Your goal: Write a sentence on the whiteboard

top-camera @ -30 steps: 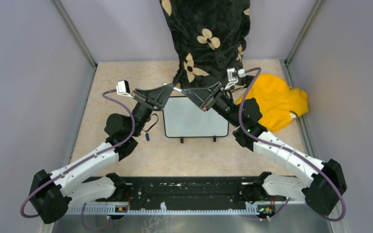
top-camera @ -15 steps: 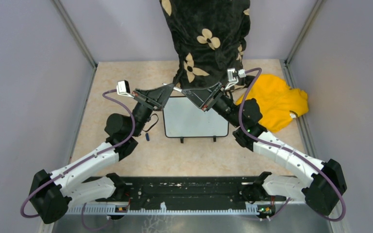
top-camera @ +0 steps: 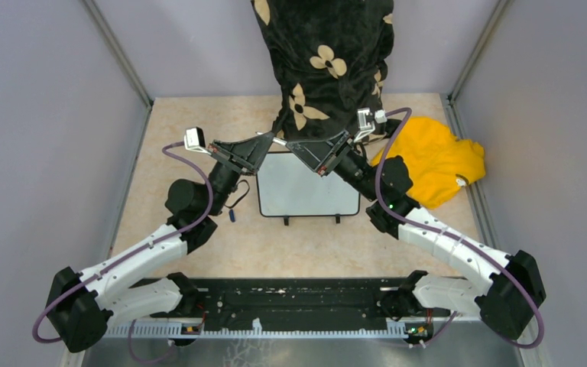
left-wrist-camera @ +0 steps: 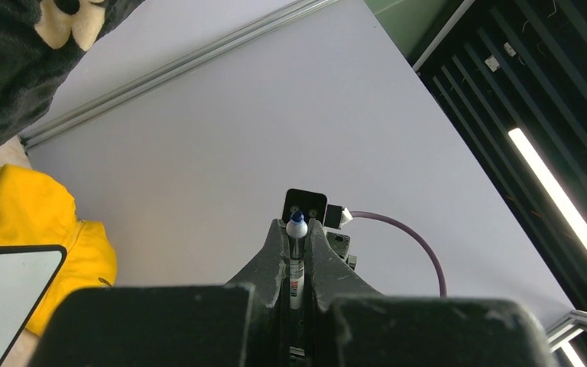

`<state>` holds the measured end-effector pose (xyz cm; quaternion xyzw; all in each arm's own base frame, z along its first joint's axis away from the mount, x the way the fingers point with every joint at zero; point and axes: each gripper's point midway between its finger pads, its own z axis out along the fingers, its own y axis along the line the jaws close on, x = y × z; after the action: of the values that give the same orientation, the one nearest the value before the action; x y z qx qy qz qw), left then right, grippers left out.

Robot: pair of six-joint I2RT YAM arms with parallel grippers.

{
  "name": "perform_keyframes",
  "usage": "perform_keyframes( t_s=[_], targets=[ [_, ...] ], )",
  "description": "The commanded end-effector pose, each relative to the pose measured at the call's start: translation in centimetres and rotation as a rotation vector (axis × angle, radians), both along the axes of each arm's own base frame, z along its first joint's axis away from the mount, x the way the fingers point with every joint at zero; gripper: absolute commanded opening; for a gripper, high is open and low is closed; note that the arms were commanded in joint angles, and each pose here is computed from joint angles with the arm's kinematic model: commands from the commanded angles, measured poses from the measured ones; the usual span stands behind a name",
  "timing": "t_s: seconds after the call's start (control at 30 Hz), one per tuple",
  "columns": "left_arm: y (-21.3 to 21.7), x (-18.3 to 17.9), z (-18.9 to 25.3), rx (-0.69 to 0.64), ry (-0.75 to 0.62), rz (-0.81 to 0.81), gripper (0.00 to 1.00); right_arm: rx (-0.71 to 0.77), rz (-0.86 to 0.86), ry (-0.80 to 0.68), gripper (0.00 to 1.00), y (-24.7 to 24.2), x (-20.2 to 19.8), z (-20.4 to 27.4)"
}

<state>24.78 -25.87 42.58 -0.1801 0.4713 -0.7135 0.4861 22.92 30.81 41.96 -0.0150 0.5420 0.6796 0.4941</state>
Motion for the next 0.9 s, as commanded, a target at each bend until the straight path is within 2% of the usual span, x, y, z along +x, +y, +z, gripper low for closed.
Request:
perform_keyframes(
  t_s=[0.0,0.1,0.47,0.53,0.67,0.87],
  targets=[
    [-0.37,0.05,-1.29,0.023,0.025,-0.006,0.00,0.076,-0.012,-0.069,0.25,-1.04,-0.65,2.52],
    [-0.31,0.03,-1.24,0.021,0.025,-0.005,0.00,0.075,-0.014,-0.069,0.25,-1.04,-0.57,2.51],
    [-0.39,0.09,-1.41,0.024,0.028,-0.005,0.00,0.078,-0.022,-0.072,0.12,-1.25,-0.59,2.42],
    [-0.47,0.06,-1.39,0.024,0.028,-0.008,0.00,0.081,-0.030,-0.074,0.13,-1.41,-0.60,2.48],
    [-0.52,0.06,-1.43,0.025,0.028,-0.008,0.00,0.080,-0.048,-0.069,0.21,-1.66,-0.39,2.41],
    [-0.60,0.05,-1.60,0.025,0.033,-0.010,0.00,0.079,-0.058,-0.068,0.21,-1.80,-0.30,2.38]
  ],
)
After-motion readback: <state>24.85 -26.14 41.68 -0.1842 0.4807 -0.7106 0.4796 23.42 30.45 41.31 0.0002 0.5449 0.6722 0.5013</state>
